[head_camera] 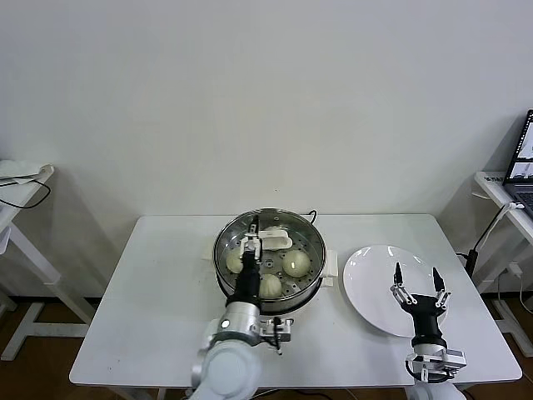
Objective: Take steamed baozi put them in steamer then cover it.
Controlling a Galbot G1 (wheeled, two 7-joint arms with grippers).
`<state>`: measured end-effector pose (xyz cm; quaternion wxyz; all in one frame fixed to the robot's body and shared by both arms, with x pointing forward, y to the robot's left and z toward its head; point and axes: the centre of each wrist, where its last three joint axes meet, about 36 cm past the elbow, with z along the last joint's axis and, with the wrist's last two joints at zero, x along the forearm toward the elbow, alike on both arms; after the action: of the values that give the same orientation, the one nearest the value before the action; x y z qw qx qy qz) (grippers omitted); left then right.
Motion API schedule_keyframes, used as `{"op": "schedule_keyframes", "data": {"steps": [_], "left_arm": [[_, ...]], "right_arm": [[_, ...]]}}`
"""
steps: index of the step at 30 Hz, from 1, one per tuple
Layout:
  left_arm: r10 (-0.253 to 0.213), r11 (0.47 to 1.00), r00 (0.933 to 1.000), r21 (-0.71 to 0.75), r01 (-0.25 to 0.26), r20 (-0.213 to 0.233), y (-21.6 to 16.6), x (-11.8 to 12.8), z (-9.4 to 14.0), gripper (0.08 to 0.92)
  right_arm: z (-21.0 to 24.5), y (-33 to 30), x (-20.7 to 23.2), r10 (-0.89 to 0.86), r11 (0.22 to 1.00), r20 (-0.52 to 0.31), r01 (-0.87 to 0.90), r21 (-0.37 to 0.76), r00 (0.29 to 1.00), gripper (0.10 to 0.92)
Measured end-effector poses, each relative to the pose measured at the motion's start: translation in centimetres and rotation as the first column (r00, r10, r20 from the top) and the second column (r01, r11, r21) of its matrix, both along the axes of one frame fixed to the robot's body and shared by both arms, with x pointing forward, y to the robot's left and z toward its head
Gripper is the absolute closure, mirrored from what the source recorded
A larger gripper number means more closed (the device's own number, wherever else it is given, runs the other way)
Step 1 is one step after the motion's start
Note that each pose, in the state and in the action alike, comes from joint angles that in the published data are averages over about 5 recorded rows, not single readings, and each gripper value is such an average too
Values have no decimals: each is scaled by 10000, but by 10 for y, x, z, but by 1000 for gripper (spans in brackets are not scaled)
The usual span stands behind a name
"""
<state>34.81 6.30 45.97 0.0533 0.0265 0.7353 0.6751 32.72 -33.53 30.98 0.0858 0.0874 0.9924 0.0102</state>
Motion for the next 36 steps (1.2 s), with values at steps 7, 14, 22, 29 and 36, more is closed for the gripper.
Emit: {"op": "schedule_keyframes", "data": {"steps": [7, 14, 22, 29, 36], "left_arm": [[-35, 9915, 9999, -1302, 55, 155, 44, -31, 28, 177], [-244, 9158, 9996, -4014, 173, -126, 95, -50, 45, 177], [-83, 7379, 9992, -6746, -202, -389, 151, -45, 31, 177], [100, 6114, 9982, -7896, -523, -583, 178, -50, 1, 177], [73, 5279, 9981, -8475, -554, -607, 190, -60, -13, 177]], "right_arm": [[4, -5, 3, -7, 10000, -2, 7, -96, 10000, 200], [16, -9, 3, -18, 9999, -86, 17, -140, 10000, 200], [39, -13, 3, 24, 9998, -115, -26, -197, 9999, 200], [54, -12, 1, 124, 9998, -109, -126, -125, 9999, 200], [63, -5, -3, 283, 9996, -146, -284, -70, 9995, 200]]}}
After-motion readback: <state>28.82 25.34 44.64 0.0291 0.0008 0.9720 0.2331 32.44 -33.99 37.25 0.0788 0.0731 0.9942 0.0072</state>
